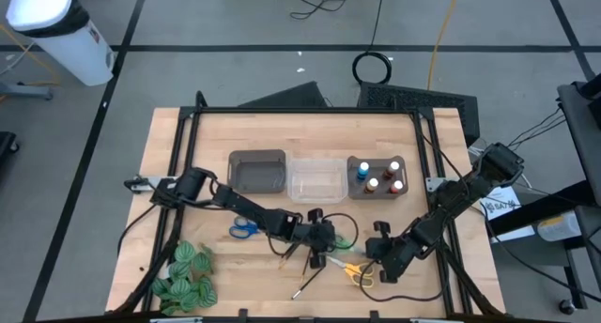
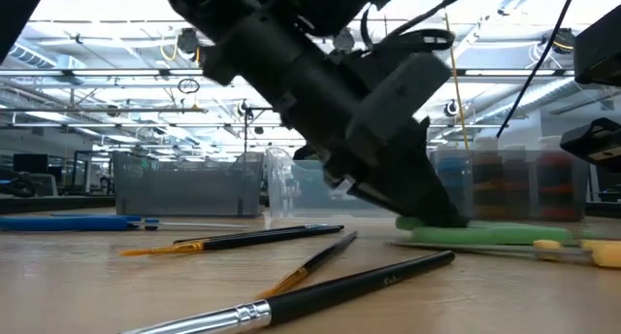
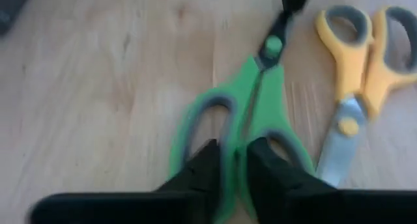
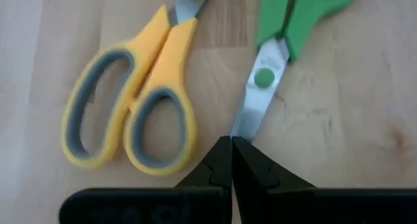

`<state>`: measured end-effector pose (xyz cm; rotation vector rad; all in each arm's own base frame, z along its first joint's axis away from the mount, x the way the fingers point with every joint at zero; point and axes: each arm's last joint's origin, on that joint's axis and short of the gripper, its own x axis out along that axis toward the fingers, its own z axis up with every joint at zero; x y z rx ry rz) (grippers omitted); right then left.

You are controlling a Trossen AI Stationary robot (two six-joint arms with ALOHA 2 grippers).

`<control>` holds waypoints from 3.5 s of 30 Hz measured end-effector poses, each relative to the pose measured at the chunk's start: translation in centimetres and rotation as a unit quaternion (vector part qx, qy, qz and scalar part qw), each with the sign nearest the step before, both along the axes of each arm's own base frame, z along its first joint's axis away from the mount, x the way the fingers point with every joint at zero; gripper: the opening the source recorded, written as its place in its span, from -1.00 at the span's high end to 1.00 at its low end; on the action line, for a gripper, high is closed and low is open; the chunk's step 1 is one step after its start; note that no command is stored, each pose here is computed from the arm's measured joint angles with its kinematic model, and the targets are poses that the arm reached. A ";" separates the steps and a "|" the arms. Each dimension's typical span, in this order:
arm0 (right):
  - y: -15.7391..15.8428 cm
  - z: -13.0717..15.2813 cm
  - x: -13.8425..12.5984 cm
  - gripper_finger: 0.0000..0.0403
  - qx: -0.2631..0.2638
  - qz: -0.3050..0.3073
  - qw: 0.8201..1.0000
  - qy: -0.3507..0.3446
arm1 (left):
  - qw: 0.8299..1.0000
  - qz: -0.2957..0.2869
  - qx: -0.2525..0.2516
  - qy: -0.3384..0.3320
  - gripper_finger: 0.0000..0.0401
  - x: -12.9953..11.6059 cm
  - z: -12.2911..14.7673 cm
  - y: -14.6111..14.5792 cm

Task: Pick & Place Paint Supplies
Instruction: Put the green scissors into the transparent bin

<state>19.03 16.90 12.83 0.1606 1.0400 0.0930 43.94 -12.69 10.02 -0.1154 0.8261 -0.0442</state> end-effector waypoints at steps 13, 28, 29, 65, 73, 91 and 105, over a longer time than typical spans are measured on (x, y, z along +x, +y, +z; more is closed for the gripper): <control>0.0 0.0 0.0 1.00 -0.004 0.007 1.000 -0.003 | 0.999 -0.036 0.002 0.011 0.99 0.1 -1.0 0.3; 0.0 0.0 0.0 1.00 -0.006 0.006 1.000 -0.004 | 1.000 -0.020 -0.010 -0.001 0.45 0.1 -0.5 0.0; 0.0 0.0 0.0 1.00 -0.007 0.006 1.000 -0.004 | 1.000 -0.027 -0.011 -0.005 0.41 0.1 -0.4 -0.1; -0.1 0.0 0.1 1.00 -0.014 0.000 1.000 -0.009 | 0.987 -0.122 -0.038 -0.099 0.17 -0.9 3.4 -5.2; -0.1 0.0 0.1 1.00 -0.011 -0.004 1.000 -0.009 | 0.992 0.044 -0.095 -0.074 -0.09 -0.3 3.2 -2.9; -0.5 0.0 0.4 1.00 -0.014 -0.011 1.000 -0.010 | 0.998 0.040 0.038 -0.041 -0.50 -1.3 4.0 -5.0; -0.7 -0.4 0.1 1.00 -0.007 -0.021 1.000 -0.010 | 0.999 0.015 0.035 -0.039 -0.37 -1.3 3.5 -5.6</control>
